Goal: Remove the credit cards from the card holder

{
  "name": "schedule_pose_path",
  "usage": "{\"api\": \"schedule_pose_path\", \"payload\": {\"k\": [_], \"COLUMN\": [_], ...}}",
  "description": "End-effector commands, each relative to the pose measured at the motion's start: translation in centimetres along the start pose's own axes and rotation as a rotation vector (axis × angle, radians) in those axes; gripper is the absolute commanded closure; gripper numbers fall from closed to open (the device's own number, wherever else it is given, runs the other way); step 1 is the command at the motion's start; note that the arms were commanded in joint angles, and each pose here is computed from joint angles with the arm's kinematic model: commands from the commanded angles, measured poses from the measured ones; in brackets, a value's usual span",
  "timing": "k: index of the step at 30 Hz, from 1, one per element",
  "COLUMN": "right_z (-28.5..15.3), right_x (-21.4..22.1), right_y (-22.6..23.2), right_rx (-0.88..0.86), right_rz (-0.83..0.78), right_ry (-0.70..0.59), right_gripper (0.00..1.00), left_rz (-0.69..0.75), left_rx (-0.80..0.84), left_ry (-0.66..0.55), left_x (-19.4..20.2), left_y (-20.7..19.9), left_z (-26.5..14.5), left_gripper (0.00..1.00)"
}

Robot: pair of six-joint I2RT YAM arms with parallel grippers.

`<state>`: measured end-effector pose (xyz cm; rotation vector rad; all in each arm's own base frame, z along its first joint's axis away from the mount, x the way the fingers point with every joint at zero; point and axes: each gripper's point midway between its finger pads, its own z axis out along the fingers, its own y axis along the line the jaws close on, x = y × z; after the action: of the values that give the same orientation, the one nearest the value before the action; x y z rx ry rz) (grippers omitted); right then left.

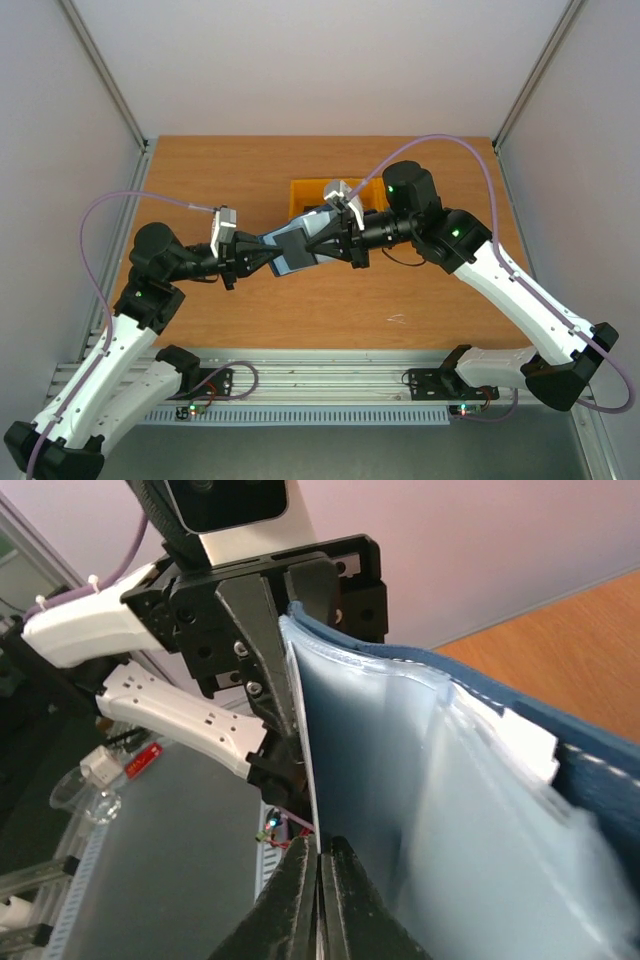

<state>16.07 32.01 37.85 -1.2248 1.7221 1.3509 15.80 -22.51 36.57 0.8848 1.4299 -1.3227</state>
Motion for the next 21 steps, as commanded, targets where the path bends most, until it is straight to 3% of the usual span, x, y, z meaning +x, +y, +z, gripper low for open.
{"api": "schedule_pose_path", "payload": {"k": [1,4,21], "right_z": [-0.6,-0.5,0.0], "right_x": [-0.8,-0.3,0.1], "right_y": [0.6,-0.4,-3.8], "right_rx": [-0.006,0.040,0.161], "right_rz": [-0.025,-0.017,0.025], "right_ry": [-0.035,-0.021,-0.014], "right_gripper": [0.93,0.87,0.88], "left_rz": [0.055,0.061,0.070], "left_rx": [0.031,0.019,0.018], "left_ry": [-0.024,-0.029,-0.044], "left_x": [-0.6,-0.7,-0.6], "left_y": [-0.8,-0.7,-0.7], "left_z": [-0.1,-0.2,-0.2], "left_gripper": [1.00,1.00,1.00]}}
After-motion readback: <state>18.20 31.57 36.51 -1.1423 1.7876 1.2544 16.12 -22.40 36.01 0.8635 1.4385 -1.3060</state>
